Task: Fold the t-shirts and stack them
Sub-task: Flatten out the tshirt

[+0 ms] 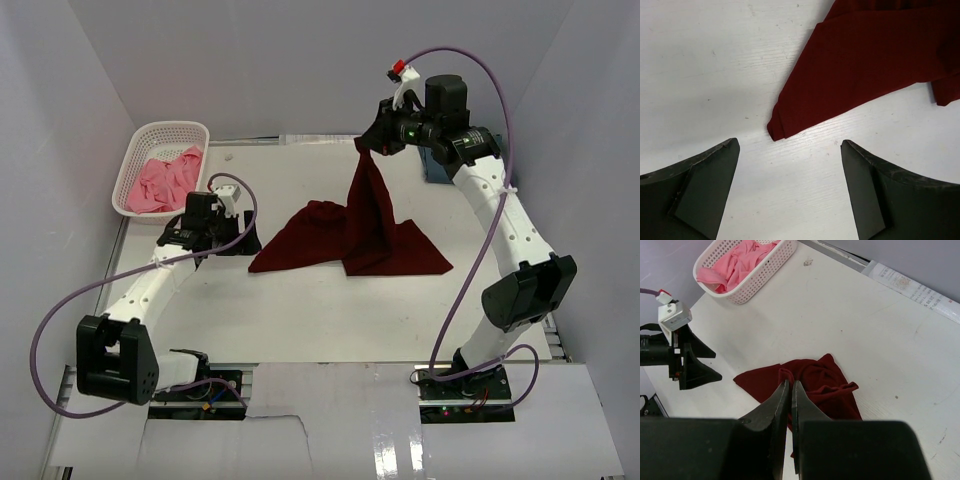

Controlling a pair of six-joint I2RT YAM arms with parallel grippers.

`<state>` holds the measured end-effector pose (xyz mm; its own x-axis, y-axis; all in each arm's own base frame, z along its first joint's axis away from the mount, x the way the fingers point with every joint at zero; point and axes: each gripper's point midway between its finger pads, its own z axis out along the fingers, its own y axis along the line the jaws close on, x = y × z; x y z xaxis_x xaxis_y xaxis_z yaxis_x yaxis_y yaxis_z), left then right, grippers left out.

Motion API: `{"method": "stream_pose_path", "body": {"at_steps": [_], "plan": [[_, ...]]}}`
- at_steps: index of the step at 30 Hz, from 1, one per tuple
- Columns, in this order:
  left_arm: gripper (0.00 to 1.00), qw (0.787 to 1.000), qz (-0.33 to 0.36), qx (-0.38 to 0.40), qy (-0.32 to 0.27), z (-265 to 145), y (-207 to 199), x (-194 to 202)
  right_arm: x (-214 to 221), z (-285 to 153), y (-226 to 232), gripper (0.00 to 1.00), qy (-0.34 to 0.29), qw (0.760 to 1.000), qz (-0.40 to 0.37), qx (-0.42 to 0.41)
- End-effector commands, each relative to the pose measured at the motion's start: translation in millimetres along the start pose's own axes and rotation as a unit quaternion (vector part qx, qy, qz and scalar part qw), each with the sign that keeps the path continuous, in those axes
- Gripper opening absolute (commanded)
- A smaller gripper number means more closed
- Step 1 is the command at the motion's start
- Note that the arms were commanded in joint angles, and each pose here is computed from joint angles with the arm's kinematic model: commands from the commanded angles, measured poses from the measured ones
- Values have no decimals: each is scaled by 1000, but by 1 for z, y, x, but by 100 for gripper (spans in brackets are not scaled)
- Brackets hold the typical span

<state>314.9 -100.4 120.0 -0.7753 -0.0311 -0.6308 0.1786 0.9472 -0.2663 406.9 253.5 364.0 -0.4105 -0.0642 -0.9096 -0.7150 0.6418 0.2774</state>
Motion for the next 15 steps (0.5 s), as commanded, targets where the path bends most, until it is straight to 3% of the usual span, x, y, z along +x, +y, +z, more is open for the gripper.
{"method": "stream_pose_path", "body": {"at_steps": [1,5,10,13,15], "plan": [[94,999,47,-21,-12,-3,10,5,-20,0,6,8,-28,999,-14,-18],[92,999,45,-15,27,17,13,19,-18,-1,8,8,-28,999,-12,-23],[83,996,34,-9,79,45,17,35,-16,-4,10,8,-29,999,-13,-24],[73,996,33,-6,88,50,17,36,-15,-6,10,8,-29,999,-14,-21],[71,995,30,2,94,53,15,38,-13,-6,10,8,-27,999,-14,-21]]}}
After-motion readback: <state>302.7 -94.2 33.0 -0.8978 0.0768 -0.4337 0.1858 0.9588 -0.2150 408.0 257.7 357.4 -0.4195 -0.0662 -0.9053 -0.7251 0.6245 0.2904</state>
